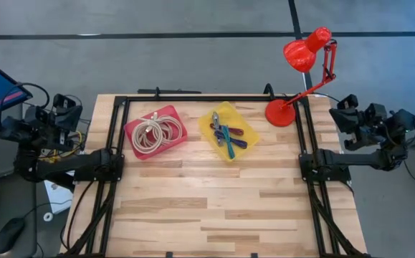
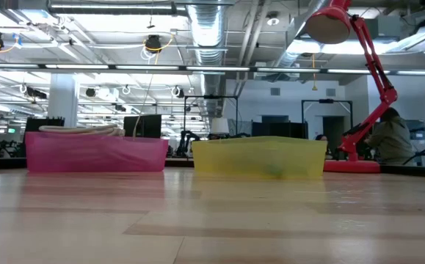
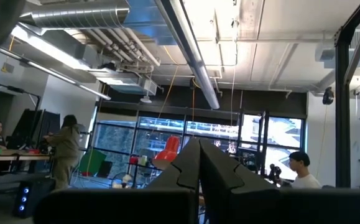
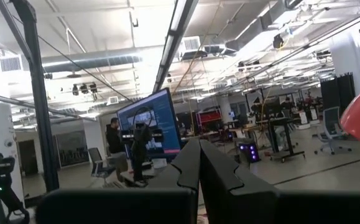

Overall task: Pick & Place USB Port
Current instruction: Return to Home Position

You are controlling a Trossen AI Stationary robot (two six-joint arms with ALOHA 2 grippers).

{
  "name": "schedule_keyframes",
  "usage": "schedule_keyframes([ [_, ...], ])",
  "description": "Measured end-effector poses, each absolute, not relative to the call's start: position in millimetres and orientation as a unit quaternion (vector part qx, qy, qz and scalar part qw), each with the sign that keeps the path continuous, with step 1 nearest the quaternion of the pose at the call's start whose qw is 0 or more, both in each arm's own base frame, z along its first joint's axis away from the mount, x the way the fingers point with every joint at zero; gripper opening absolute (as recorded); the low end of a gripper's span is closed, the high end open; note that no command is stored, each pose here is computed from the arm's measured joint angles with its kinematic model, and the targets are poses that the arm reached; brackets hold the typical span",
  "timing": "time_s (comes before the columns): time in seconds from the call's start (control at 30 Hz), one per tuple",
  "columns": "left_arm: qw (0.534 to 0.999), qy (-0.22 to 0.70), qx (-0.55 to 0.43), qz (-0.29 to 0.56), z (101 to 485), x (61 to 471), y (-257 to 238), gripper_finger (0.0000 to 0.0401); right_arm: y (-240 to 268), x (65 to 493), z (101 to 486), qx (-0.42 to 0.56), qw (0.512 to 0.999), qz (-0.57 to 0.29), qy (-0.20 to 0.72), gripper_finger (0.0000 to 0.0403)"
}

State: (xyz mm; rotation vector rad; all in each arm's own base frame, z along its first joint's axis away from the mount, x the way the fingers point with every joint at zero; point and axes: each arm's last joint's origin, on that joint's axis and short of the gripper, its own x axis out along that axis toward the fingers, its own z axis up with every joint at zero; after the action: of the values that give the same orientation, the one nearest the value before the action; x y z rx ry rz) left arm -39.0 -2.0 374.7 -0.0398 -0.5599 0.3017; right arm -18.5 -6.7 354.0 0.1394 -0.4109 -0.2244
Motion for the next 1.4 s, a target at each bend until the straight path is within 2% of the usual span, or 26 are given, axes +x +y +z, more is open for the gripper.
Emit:
schedule_keyframes([
  [0.37, 0.958, -0.242, -0.013, 0.152, 369, -36, -1, 0.0005, -7, -13, 341, 0.076, 0.979, -0.126, -0.143, 0.0],
  [0.77, 0.973, -0.161, 0.024, 0.162, 341, -8, 3, 0.0005, -8, 32, 300, 0.079, 0.982, -0.127, -0.113, 0.0],
  [1.13, 0.99, -0.067, -0.005, 0.12, 285, 38, 9, 0.0005, -8, 65, 254, 0.098, 0.983, -0.122, -0.098, 0.0],
  [1.4, 0.991, -0.058, -0.013, 0.12, 232, 74, 15, 0.0005, -8, 78, 229, 0.102, 0.983, -0.118, -0.095, 0.0],
])
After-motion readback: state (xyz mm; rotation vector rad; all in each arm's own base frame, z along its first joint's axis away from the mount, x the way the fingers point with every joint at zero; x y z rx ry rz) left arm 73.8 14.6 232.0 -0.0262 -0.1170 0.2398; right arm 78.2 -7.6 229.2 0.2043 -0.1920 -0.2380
